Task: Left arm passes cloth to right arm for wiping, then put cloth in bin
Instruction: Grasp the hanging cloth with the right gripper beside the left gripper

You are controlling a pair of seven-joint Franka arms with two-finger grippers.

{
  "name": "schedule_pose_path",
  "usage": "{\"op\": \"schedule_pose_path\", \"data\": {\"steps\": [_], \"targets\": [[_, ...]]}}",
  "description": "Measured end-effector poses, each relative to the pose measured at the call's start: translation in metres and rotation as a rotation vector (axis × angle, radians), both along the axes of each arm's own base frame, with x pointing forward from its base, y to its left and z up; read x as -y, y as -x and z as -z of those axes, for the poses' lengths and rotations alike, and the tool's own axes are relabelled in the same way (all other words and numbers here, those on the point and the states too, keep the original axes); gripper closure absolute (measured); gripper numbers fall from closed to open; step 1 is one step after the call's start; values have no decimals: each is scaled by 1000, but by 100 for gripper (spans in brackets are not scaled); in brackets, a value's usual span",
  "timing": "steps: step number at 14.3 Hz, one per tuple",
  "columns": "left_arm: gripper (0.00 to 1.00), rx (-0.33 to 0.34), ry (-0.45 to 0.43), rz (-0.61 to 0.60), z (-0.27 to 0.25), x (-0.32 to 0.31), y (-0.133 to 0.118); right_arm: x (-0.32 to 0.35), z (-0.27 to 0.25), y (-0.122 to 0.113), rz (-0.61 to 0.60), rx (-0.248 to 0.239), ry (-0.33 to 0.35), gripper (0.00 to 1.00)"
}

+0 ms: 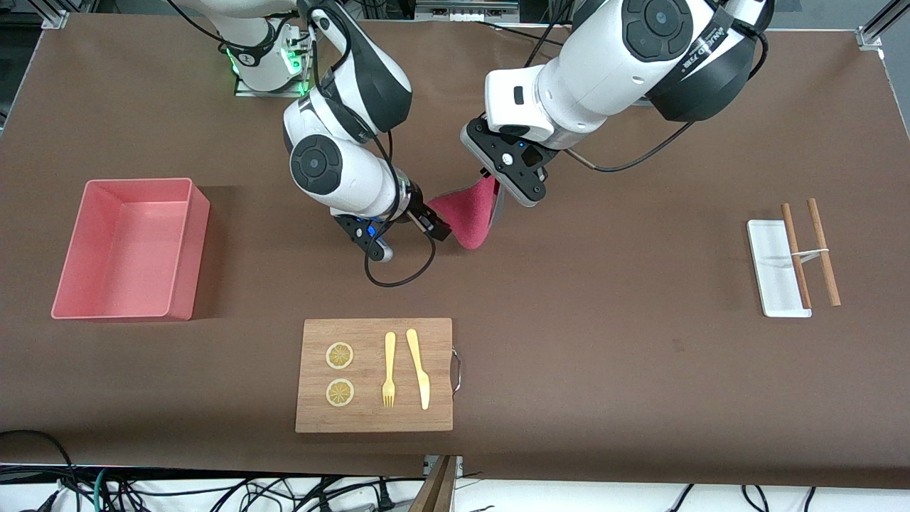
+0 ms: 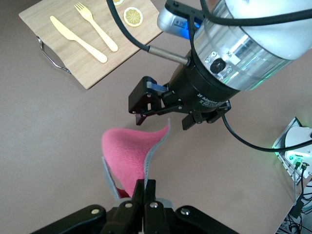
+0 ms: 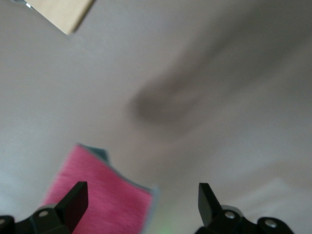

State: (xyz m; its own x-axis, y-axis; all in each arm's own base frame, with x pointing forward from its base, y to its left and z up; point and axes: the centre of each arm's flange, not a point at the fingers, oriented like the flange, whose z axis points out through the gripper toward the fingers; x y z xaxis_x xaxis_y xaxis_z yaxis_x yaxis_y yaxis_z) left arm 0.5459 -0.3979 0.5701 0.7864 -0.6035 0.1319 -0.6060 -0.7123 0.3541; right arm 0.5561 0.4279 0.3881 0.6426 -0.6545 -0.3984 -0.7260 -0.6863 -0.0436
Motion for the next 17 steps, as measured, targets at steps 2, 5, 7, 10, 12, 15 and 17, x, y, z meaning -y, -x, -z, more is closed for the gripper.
{"op": "schedule_pose_path", "data": {"steps": [2,5,7,10,12,15,17], "targets": [[98,0,0,0,0,0,0,0,4,6,-10,-50,3,0],[98,0,0,0,0,0,0,-2,7,12,-17,-95,3,0],[98,0,0,0,0,0,0,-5,10,14,0,-128,-24,0],[98,0,0,0,0,0,0,-6,11,12,39,-159,-67,0],[98,0,0,0,0,0,0,-3,11,8,60,-169,-82,0],[98,0,0,0,0,0,0,1,11,5,70,-167,-79,0],[98,0,0,0,0,0,0,3,11,4,73,-165,-78,0]]}}
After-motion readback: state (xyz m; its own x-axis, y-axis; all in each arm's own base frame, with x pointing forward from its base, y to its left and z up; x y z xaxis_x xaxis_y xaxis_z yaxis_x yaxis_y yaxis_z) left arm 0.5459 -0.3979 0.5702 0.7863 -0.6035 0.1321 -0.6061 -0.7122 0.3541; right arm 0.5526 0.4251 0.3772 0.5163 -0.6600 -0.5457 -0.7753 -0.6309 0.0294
